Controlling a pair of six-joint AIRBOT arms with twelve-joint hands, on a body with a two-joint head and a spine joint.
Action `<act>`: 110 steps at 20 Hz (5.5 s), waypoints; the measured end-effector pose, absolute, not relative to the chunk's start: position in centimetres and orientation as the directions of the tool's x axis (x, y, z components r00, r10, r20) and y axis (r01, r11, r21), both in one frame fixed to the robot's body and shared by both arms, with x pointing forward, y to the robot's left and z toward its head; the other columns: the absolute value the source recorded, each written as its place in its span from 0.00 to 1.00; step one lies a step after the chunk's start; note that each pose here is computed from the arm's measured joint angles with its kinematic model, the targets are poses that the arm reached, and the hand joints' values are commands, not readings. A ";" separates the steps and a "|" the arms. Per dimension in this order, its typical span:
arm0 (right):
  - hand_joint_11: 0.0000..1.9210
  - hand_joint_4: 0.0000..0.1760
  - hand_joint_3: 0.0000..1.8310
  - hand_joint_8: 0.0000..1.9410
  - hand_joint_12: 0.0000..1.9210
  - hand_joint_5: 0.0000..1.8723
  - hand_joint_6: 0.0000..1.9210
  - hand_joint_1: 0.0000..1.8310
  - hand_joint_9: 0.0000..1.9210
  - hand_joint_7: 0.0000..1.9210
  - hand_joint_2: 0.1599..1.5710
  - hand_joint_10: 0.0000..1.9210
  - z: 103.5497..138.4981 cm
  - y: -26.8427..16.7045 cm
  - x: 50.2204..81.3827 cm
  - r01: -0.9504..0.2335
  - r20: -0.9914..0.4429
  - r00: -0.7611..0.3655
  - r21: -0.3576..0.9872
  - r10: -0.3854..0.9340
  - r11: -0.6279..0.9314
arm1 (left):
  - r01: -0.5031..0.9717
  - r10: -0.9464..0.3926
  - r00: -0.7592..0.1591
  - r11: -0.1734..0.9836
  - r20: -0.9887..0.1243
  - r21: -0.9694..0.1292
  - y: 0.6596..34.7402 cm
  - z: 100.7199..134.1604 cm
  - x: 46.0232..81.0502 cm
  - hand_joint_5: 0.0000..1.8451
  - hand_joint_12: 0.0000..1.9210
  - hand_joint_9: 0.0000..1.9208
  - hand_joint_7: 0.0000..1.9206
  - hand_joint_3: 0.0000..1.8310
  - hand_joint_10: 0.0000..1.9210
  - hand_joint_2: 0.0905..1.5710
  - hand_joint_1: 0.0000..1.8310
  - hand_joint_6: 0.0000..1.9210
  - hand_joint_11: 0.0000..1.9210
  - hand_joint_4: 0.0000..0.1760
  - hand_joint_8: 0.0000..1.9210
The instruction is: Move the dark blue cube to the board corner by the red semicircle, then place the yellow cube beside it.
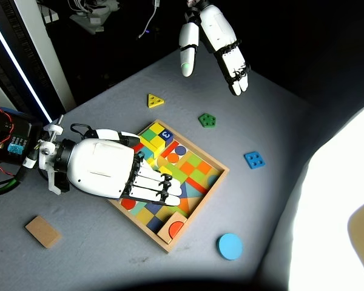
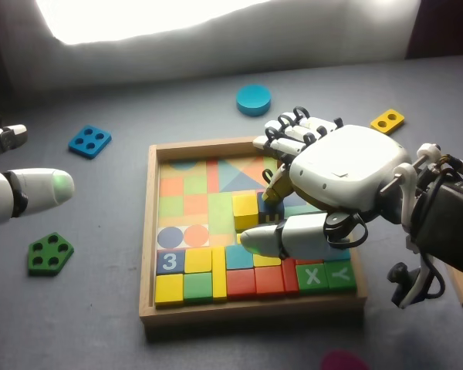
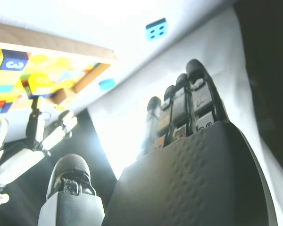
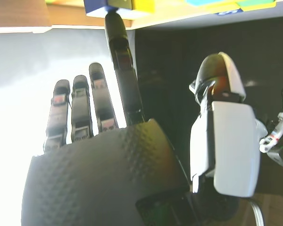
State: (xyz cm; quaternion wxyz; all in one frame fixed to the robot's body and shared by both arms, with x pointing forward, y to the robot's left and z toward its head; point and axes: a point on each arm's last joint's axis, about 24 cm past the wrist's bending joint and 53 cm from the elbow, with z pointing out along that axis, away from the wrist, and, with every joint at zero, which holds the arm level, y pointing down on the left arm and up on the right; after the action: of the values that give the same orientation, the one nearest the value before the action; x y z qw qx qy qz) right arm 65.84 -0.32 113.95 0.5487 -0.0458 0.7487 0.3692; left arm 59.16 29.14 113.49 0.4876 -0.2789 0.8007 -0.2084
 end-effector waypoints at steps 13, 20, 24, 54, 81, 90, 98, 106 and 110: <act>0.00 0.13 0.00 0.00 0.00 0.45 0.00 0.00 0.00 0.09 0.65 0.00 114.1 -5.0 68.8 -0.422 -0.883 -0.337 0.452 0.327 0.786 | -0.245 -0.653 -0.366 0.755 -0.663 -0.608 29.2 113.5 59.2 0.00 0.13 0.01 0.00 0.00 0.00 0.67 0.00 0.00 0.00 0.07 0.00; 0.00 0.17 0.00 0.01 0.00 0.43 0.01 0.00 0.00 0.09 0.64 0.00 114.1 -6.0 70.0 -0.403 -0.887 -0.317 0.446 0.336 0.799 | -0.249 -0.659 -0.358 0.750 -0.662 -0.612 29.3 113.6 59.2 0.00 0.07 0.00 0.00 0.00 0.00 0.66 0.00 0.00 0.00 0.00 0.00; 0.00 0.11 0.00 0.01 0.00 0.44 0.01 0.00 0.01 0.13 0.64 0.00 114.1 -6.2 70.5 -0.396 -0.887 -0.310 0.448 0.343 0.801 | -0.248 -0.659 -0.358 0.750 -0.662 -0.613 29.3 113.6 59.2 0.00 0.07 0.00 0.00 0.00 0.00 0.67 0.00 0.00 0.00 0.00 0.00; 0.00 0.02 0.00 0.01 0.00 0.43 0.00 0.00 0.00 0.14 0.64 0.00 117.6 2.8 65.8 -0.493 -0.797 -0.438 0.599 0.416 0.631 | -0.249 -0.661 -0.359 0.748 -0.659 -0.616 29.2 113.6 59.1 0.00 0.03 0.00 0.00 0.00 0.00 0.66 0.00 0.00 0.00 0.00 0.00; 0.00 0.00 0.00 0.00 0.00 0.44 0.01 0.00 0.00 0.15 0.65 0.00 114.2 -0.2 68.8 -0.461 -0.858 -0.368 0.502 0.358 0.731 | -0.249 -0.662 -0.359 0.748 -0.658 -0.616 29.2 113.6 59.1 0.01 0.07 0.01 0.01 0.00 0.00 0.68 0.00 0.00 0.00 0.00 0.00; 0.00 0.00 0.00 0.00 0.00 0.45 0.01 0.00 0.00 0.14 0.65 0.00 114.3 -2.9 70.2 -0.430 -0.873 -0.331 0.477 0.357 0.767 | -0.250 -0.663 -0.358 0.746 -0.657 -0.617 29.2 113.6 59.1 0.02 0.05 0.00 0.01 0.00 0.00 0.68 0.00 0.00 0.00 0.00 0.00; 0.00 0.01 0.00 0.00 0.00 0.45 0.00 0.00 0.00 0.15 0.65 0.00 114.3 -3.5 70.8 -0.422 -0.878 -0.321 0.469 0.356 0.776 | -0.250 -0.664 -0.358 0.746 -0.657 -0.618 29.2 113.6 59.1 0.01 0.06 0.00 0.01 0.00 0.00 0.69 0.00 0.00 0.00 0.00 0.00; 0.00 0.01 0.00 0.00 0.00 0.44 0.00 0.00 0.00 0.14 0.65 0.00 114.9 -3.4 71.3 -0.418 -0.875 -0.308 0.477 0.373 0.773 | -0.250 -0.664 -0.358 0.746 -0.657 -0.617 29.2 113.6 59.1 0.01 0.04 0.00 0.01 0.00 0.00 0.68 0.00 0.00 0.00 0.00 0.00; 0.00 0.01 0.00 0.01 0.00 0.44 0.00 0.00 0.01 0.15 0.65 0.00 117.8 -4.8 72.2 -0.412 -0.874 -0.258 0.485 0.412 0.771 | -0.250 -0.664 -0.358 0.746 -0.657 -0.618 29.2 113.6 59.1 0.01 0.06 0.00 0.00 0.00 0.00 0.68 0.00 0.00 0.00 0.00 0.00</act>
State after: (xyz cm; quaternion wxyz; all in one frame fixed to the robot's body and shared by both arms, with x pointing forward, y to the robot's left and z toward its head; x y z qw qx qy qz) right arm 72.19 -4.78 117.84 0.6090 -0.0002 0.7175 0.3382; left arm 59.14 29.21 113.62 0.4886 -0.2870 0.7963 -0.2117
